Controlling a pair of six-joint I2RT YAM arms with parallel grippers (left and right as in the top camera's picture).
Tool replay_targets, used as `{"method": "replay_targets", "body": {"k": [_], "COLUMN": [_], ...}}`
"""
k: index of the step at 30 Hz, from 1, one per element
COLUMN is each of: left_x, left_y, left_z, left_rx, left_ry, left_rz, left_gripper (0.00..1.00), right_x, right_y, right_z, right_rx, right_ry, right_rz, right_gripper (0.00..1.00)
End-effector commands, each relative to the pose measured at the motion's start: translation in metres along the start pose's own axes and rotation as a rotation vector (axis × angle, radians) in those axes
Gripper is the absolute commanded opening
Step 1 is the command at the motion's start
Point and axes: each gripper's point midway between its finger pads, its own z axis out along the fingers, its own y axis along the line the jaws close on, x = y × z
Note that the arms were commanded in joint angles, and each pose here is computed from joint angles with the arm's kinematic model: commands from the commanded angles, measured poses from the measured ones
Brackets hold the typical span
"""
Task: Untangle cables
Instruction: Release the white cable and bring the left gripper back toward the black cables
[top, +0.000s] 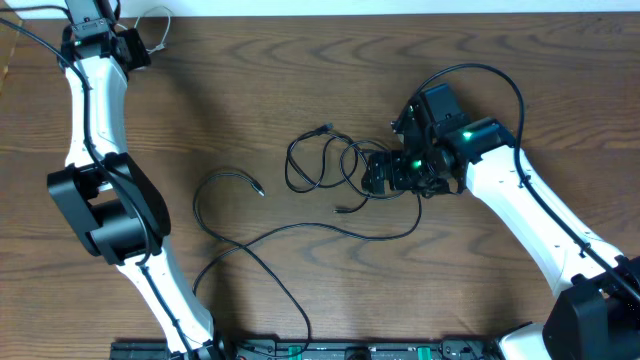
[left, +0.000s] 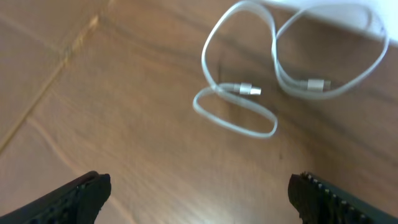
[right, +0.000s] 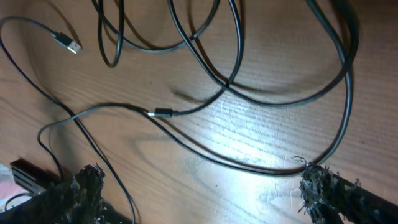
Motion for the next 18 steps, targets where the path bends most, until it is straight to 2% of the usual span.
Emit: {"method": "replay_targets", "body": {"k": [1, 4, 7, 11, 14, 18], "left_x": [-0.024, -0.022, -0.008, 0.040, 0.079, 0.127], "left_y": [0.001, -0.022, -0.055, -0.102, -0.123, -0.122], "left_z": [-0.059, -0.107, -0.161, -0.232, -0.254, -0.252], "left_rx": [0.032, 0.200, 0.446, 0.762, 0.811, 0.646], "left_ry": [-0.070, -0.041, 0.034, 0.249, 0.410, 0.538], "left_rz": [-0.114, -0.174, -0.181, -0.129, -0.081, 0.022], "left_gripper": [0.96, 0.96, 0.96, 0.96, 0.96, 0.96], "right_x": [0.005, 0.009, 0.012, 0.015, 0.016, 0.016], "right_y": [0.001, 0.000, 0.003, 0.010, 0.012, 0.013], "right_z": [0.001, 0.001, 0.001, 0.000, 0.000, 0.000], "right_rx": [-0.005, 0.000, -0.017, -0.061, -0.072, -0.075], "right_ry": [0.019, 0.033, 0.048, 0.067, 0.072, 0.075], "right_rz": [0.003, 0.009, 0.013, 0.014, 0.023, 0.037], "right_gripper": [0.99, 0.99, 0.99, 0.99, 0.99, 0.99]}}
